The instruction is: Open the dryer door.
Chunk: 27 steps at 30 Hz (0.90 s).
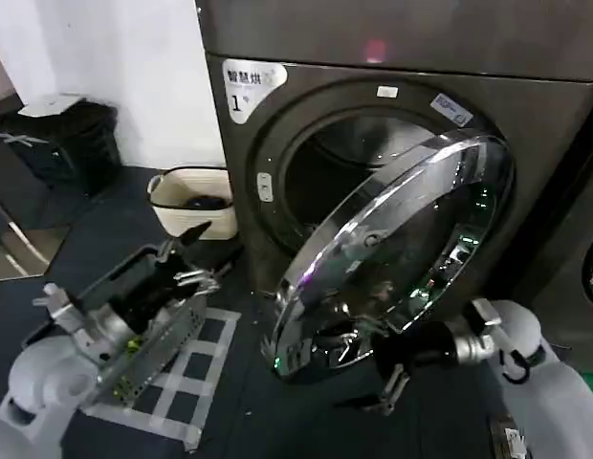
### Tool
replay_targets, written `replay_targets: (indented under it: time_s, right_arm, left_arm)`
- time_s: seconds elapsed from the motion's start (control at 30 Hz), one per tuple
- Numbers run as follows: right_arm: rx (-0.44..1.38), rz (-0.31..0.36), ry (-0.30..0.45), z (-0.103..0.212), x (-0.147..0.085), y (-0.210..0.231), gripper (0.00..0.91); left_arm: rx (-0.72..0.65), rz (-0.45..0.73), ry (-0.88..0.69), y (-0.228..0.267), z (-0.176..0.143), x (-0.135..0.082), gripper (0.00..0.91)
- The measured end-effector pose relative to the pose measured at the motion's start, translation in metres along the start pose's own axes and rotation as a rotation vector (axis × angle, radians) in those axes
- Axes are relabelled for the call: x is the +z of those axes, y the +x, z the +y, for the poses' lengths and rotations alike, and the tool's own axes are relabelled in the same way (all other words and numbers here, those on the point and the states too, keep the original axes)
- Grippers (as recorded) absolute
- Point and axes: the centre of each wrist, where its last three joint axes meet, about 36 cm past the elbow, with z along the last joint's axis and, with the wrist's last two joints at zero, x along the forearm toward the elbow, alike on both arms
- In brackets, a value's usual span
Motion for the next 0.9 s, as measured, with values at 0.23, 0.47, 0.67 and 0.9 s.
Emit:
replay_targets:
  time_s: [0.23, 0.47, 0.67, 0.9]
  right_arm:
    - [0.157, -0.005, -0.002, 0.02, 0.001, 0.049, 0.907]
    - [0.347, -0.048, 0.045, 0.04, -0.009, 0.108, 0.907]
    - [0.496, -0.096, 0.095, 0.063, -0.019, 0.151, 0.907]
    - [0.705, -0.158, 0.216, 0.098, -0.038, 0.196, 0.907]
  left_arm:
    - [0.051, 0.021, 0.013, -0.021, 0.0, 0.011, 0.907]
    - [0.095, 0.052, 0.027, -0.037, -0.002, 0.023, 0.907]
    - [0.132, 0.072, 0.045, -0.048, -0.005, 0.03, 0.907]
    - [0.211, 0.095, 0.07, -0.056, -0.012, 0.037, 0.907]
